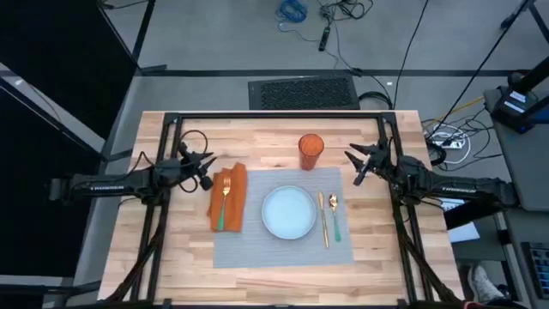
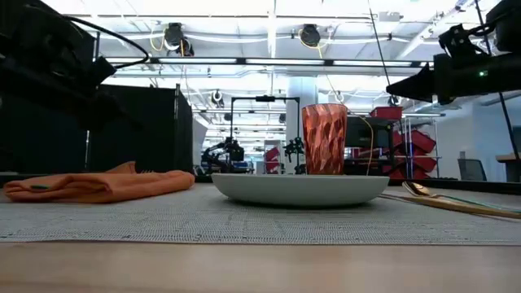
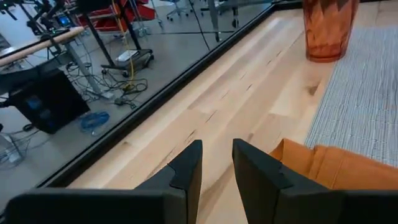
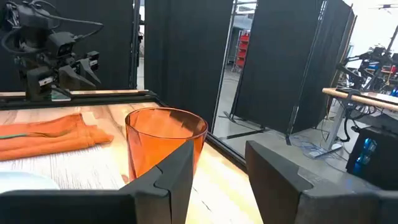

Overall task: Set table place
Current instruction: Return to Home Position

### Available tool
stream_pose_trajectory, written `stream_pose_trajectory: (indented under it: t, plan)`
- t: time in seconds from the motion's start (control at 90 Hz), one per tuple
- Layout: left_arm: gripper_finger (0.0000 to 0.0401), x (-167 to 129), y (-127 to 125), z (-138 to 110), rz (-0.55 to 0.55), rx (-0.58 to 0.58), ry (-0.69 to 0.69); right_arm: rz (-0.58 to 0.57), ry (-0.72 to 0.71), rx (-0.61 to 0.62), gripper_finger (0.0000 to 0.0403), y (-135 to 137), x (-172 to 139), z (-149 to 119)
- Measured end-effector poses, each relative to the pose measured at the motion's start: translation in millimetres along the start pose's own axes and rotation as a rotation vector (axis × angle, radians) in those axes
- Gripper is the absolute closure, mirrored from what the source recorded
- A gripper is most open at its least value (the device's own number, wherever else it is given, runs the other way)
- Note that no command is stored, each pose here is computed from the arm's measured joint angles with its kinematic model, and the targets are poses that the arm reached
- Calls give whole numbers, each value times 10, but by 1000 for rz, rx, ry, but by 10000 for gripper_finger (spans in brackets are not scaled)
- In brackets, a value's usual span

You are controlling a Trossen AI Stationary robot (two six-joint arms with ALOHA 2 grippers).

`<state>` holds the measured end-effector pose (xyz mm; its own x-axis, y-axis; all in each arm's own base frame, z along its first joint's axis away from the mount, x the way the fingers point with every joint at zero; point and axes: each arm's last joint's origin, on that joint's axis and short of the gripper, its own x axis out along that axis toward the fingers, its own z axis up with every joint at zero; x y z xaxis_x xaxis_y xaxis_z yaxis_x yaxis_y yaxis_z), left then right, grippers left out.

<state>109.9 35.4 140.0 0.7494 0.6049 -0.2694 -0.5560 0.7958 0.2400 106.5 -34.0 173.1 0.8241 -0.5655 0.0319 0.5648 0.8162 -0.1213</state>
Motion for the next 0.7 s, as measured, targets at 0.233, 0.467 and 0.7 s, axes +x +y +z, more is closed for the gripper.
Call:
stream_pose_trajectory:
  t: [0.233, 0.467, 0.7]
  plan:
    - [325, 0, 0, -4, 0, 0, 4, 2, 8, 67, 271, 2, 0, -8]
    - [325, 0, -1, -7, -1, 1, 6, 2, 8, 67, 271, 3, 0, -8]
    - [325, -16, -9, 9, -12, -3, -14, 6, 8, 67, 271, 6, -1, -8]
